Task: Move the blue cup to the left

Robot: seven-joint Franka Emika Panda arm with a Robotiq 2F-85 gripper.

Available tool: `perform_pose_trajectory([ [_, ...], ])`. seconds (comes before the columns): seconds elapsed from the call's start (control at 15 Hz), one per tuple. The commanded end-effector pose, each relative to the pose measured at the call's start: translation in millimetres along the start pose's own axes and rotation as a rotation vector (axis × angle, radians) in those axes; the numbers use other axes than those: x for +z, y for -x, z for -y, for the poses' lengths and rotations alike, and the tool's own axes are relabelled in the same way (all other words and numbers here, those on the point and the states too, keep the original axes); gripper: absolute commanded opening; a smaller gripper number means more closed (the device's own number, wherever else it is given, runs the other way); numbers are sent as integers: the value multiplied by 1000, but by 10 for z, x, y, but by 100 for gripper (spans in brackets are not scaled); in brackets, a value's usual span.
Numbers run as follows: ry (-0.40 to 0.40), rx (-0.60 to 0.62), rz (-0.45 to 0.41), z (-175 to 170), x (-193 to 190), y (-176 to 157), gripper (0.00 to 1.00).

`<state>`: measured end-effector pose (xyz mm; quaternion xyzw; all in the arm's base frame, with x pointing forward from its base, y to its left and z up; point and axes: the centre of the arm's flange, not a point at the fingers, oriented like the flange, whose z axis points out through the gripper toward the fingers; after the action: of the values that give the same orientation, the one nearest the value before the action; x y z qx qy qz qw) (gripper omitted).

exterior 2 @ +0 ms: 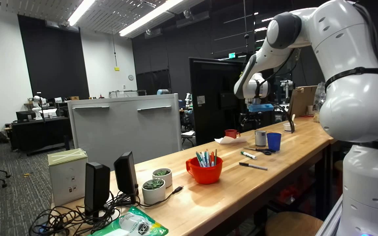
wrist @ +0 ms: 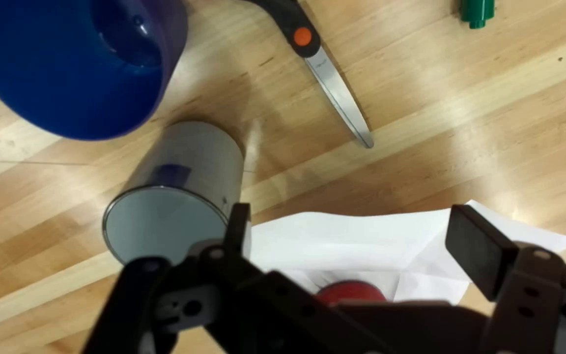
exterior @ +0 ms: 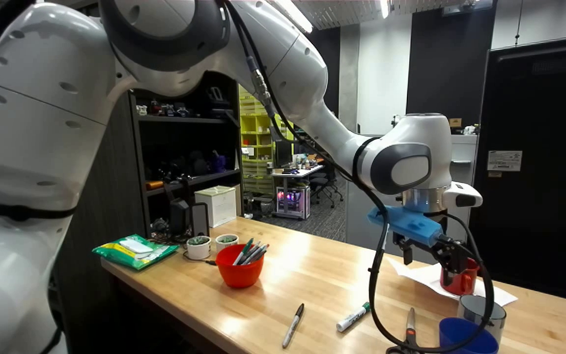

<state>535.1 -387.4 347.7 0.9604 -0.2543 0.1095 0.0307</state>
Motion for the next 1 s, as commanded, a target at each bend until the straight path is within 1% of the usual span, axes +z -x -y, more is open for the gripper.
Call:
perform_pose_trajectory([
  [0.0,19,-115,11,-85,0,-2,100],
  [0.13,38,-119,37,-202,-13,20,100],
  [0.33,79,-86,71,-416,-35,102,100],
  [0.53,103,-64,113,-562,-18,214,100],
  [0.67,104,-60,150,-604,-12,318,100],
  [0.93,108,-81,201,-572,33,512,100],
])
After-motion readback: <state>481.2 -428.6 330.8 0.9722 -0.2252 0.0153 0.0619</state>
